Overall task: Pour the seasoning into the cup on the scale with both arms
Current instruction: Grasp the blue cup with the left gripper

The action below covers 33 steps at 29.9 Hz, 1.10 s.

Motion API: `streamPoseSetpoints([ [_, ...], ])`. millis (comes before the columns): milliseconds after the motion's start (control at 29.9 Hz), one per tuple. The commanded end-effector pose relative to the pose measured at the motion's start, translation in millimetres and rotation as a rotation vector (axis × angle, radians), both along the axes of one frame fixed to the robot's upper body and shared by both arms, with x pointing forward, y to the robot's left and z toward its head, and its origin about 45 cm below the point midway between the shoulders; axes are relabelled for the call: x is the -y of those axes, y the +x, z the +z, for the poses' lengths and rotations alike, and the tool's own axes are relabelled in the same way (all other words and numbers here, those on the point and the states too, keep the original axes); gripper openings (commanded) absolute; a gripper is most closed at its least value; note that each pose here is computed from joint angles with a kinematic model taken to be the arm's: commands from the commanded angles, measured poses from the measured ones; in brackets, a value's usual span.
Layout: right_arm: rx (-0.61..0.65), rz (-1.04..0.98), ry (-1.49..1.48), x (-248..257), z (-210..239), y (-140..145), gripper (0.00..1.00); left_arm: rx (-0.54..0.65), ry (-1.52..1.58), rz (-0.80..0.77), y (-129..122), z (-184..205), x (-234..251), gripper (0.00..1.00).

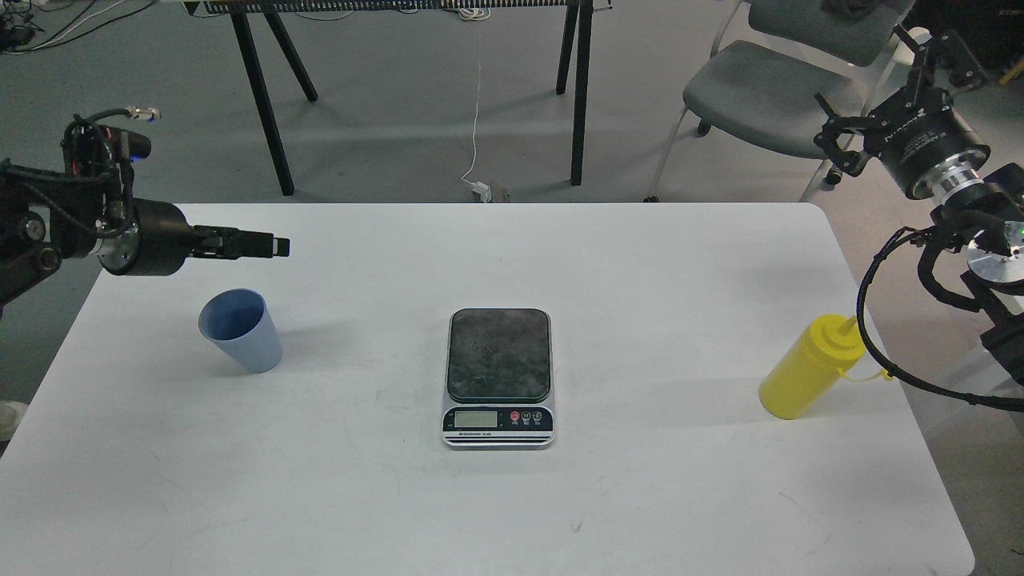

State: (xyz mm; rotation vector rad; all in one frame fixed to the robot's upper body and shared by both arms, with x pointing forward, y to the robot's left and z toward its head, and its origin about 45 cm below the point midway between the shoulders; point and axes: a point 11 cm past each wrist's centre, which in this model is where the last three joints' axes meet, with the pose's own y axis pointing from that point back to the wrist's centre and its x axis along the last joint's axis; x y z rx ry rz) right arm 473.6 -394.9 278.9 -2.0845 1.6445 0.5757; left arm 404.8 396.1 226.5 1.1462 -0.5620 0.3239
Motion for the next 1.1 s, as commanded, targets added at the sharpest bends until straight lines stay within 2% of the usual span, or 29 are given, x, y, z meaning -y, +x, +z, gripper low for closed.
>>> streamPoseSetpoints([
  [0, -0.003, 0.002, -0.001, -1, -1, 0, 0.99, -0.035, 0.047, 0.002, -12, -14, -13, 0.99],
  [435, -0.004, 0.010, 0.005, -5, -4, 0, 0.99, -0.100, 0.089, 0.095, -32, -43, -49, 0.99],
  [970, 0.005, 0.022, 0.004, -9, -1, -1, 0.99, -0.060, 0.026, 0.125, -20, -50, -35, 0.99],
  [1070, 0.002, 0.022, 0.002, -8, -3, -1, 0.99, -0.067, 0.040, 0.143, -23, -55, -42, 0.92],
])
